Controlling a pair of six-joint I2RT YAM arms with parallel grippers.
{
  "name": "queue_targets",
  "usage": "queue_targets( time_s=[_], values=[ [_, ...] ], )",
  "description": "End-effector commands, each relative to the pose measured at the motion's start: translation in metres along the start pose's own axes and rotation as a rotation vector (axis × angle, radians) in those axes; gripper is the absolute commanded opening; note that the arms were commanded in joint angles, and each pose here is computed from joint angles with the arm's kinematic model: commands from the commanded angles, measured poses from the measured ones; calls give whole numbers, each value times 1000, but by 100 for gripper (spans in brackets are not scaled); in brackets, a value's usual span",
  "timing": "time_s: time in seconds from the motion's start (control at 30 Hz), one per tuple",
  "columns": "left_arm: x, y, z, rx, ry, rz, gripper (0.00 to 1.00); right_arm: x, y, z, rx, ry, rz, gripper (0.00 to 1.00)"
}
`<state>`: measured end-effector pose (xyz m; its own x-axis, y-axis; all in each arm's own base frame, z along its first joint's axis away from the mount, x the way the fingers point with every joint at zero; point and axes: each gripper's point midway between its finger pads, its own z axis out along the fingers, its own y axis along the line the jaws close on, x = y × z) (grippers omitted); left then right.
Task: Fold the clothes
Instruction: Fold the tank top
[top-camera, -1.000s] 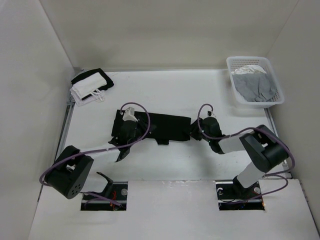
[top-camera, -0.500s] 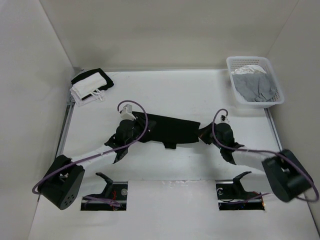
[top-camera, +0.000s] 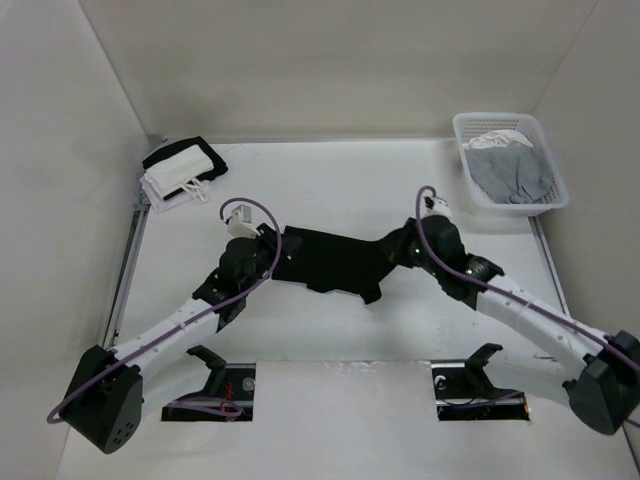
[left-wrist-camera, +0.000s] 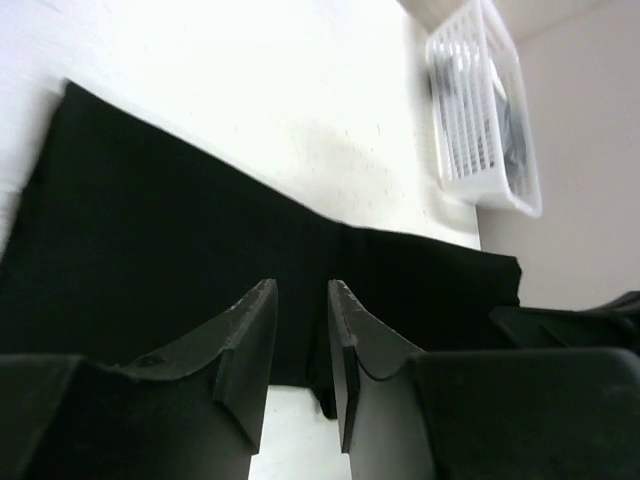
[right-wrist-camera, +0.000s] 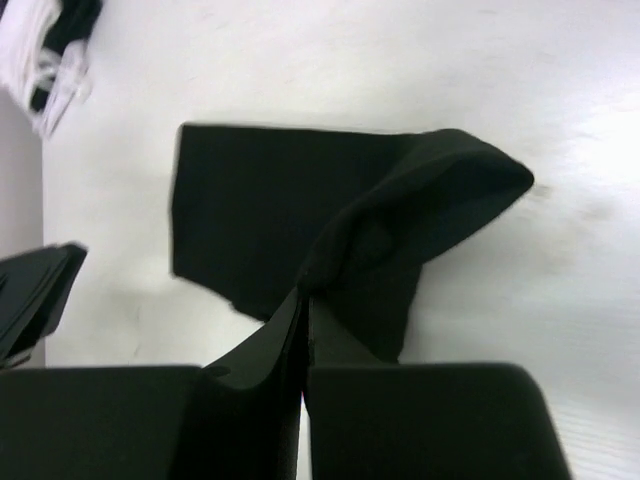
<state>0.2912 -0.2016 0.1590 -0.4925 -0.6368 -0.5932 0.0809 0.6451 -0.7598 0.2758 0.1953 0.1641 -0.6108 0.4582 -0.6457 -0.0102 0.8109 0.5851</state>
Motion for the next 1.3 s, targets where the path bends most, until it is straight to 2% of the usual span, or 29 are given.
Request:
queue_targets(
  time_s=[0.0,0.23,0.47,0.53,0.6,0.63,0.7,0.77,0.83,0.9,1.0,1.07,1.1,1.17,1.27],
  values=[
    [-23,11,-10,-46,-79,-5,23,-12,43,8,-8,-7,-102,3],
    [-43,42,-30,-113,-157,-60,21,20,126,64,-24,106,-231,3],
    [-55,68,-39,-179,-191,-75,19,64,184,126,-31,202,-307,3],
    [-57,76,-42,-198,-198,-65,16,81,191,144,-25,234,-304,11],
    [-60,81,-44,-209,-208,-55,15,94,194,154,-23,254,-300,24],
    [-63,85,-46,-215,-219,-51,15,99,198,155,-32,261,-293,36],
    [-64,87,-48,-217,-229,-47,15,97,207,148,-62,251,-288,46],
    [-68,85,-51,-206,-245,-47,16,83,215,133,-108,217,-273,54],
    [-73,79,-51,-196,-256,-43,16,67,221,111,-170,170,-256,55],
    [-73,73,-46,-187,-245,-30,16,59,214,91,-209,136,-257,50],
    [-61,62,-31,-167,-182,40,16,56,178,74,-203,109,-253,22],
    [-49,50,-22,-143,-141,86,8,59,149,61,-189,91,-262,3],
    [-43,42,-20,-125,-127,106,4,59,135,54,-181,73,-262,0],
    [-33,24,-17,-79,-116,162,0,54,108,36,-170,20,-263,0],
    [-28,11,-17,-83,-138,240,1,39,70,15,-126,-79,-246,1]
  ],
)
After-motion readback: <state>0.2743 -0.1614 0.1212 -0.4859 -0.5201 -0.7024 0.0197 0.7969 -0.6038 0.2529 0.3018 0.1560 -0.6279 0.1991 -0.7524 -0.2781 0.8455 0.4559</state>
